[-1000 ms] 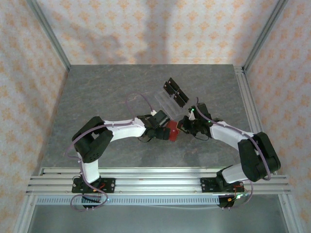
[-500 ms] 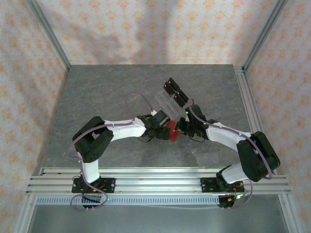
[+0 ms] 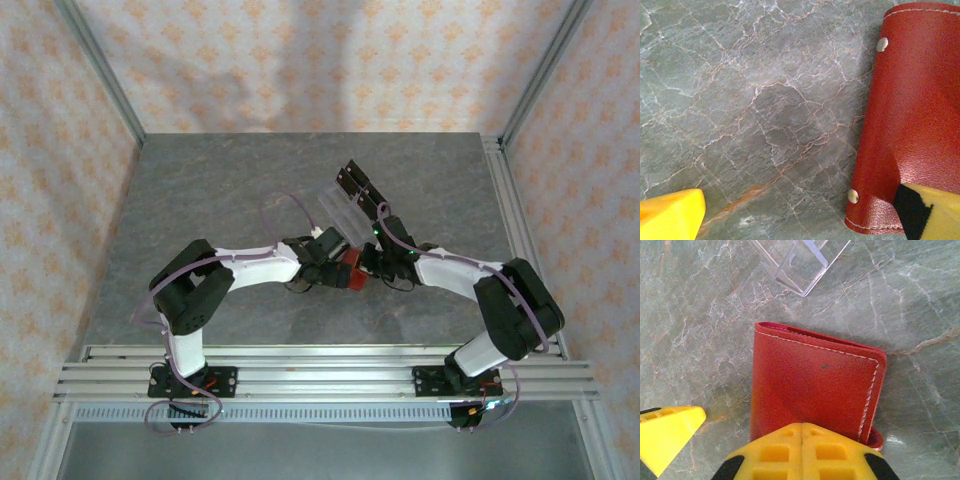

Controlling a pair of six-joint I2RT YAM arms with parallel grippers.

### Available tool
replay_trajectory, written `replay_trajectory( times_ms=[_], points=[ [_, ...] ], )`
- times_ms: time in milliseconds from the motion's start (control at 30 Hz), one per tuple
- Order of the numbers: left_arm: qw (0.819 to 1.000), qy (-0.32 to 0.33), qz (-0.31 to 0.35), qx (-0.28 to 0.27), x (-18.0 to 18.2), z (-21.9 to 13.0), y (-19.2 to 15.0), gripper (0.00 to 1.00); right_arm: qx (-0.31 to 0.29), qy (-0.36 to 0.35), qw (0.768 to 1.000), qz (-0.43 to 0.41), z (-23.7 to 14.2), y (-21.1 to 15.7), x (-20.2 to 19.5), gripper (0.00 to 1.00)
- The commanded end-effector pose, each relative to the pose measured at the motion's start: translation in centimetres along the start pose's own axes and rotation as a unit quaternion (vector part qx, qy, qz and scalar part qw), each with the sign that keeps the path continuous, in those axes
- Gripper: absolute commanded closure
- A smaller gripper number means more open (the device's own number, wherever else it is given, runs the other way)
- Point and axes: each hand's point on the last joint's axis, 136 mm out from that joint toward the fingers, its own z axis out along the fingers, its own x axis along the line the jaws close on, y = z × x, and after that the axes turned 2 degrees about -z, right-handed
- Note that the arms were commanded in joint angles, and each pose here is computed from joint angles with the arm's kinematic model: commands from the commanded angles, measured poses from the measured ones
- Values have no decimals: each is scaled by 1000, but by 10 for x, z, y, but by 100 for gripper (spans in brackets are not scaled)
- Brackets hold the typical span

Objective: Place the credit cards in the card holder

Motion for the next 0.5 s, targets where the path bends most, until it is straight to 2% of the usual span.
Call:
replay_trajectory(
  times_ms=[0, 467],
  points=[
    [1000, 18, 5, 18, 7, 12, -17, 0, -16, 2, 1000, -4, 2, 10, 8, 100],
    [1000, 18, 4, 18, 8, 12, -18, 0, 5, -20, 1000, -8, 14, -2, -7, 100]
  ],
)
